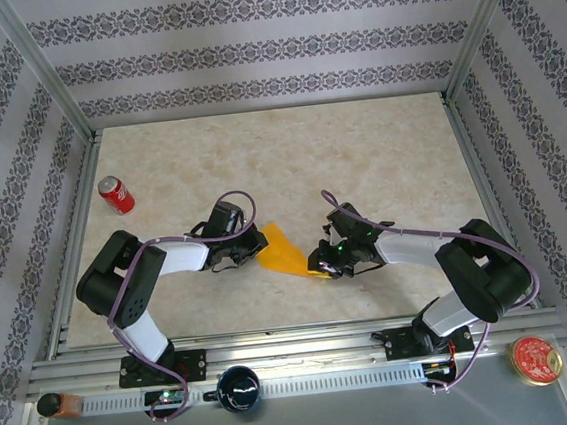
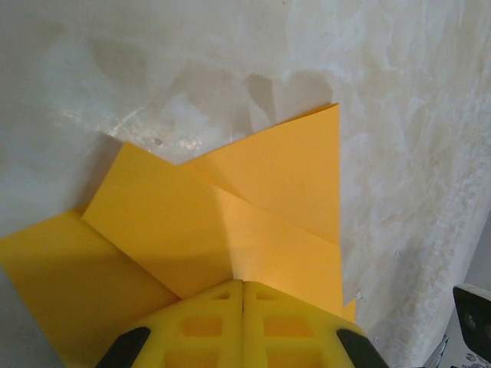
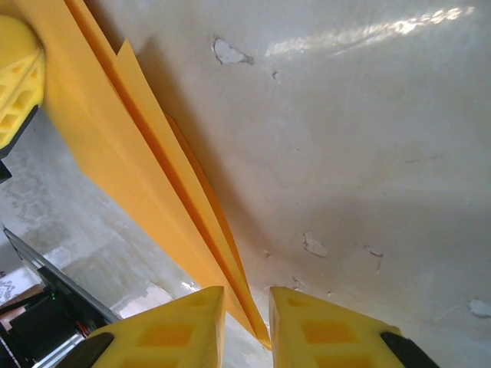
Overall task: Fold a paper plane with a square sheet of paper (pick it up from the middle)
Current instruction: Turn over the paper at the center of the table.
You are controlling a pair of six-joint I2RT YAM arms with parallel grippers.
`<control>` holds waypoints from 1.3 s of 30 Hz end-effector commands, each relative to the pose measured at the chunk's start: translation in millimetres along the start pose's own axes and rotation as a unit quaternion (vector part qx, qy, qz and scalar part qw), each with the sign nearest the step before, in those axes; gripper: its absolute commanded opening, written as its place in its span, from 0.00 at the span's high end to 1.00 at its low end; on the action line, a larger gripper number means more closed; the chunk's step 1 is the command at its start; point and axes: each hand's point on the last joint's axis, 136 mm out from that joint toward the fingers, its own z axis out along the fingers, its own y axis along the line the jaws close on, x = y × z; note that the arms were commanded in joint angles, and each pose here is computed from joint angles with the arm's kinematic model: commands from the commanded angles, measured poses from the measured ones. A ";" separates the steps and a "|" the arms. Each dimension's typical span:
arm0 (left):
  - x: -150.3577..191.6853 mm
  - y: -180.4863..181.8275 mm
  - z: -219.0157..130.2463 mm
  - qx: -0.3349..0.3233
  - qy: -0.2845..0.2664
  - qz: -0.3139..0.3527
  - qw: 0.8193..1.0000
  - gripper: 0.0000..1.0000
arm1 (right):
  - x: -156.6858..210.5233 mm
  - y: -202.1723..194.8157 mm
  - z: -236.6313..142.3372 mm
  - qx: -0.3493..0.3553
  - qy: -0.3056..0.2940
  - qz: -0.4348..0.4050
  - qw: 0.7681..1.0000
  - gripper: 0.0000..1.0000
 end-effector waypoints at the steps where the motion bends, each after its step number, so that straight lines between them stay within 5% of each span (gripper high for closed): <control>1: -4.4 7.3 2.0 -0.013 -0.001 -0.007 1.000 0.97 | -1.8 9.5 -0.3 -0.013 -0.006 -0.017 1.000 0.76; 26: -6.1 2.2 -0.7 -0.005 -0.005 -0.008 1.000 0.96 | -6.4 19.7 11.9 -0.080 0.024 -0.020 0.996 0.74; 39: -8.5 -2.8 -4.6 -0.004 -0.010 -0.004 1.000 0.96 | -7.3 27.9 16.2 -0.106 0.035 -0.047 0.993 0.82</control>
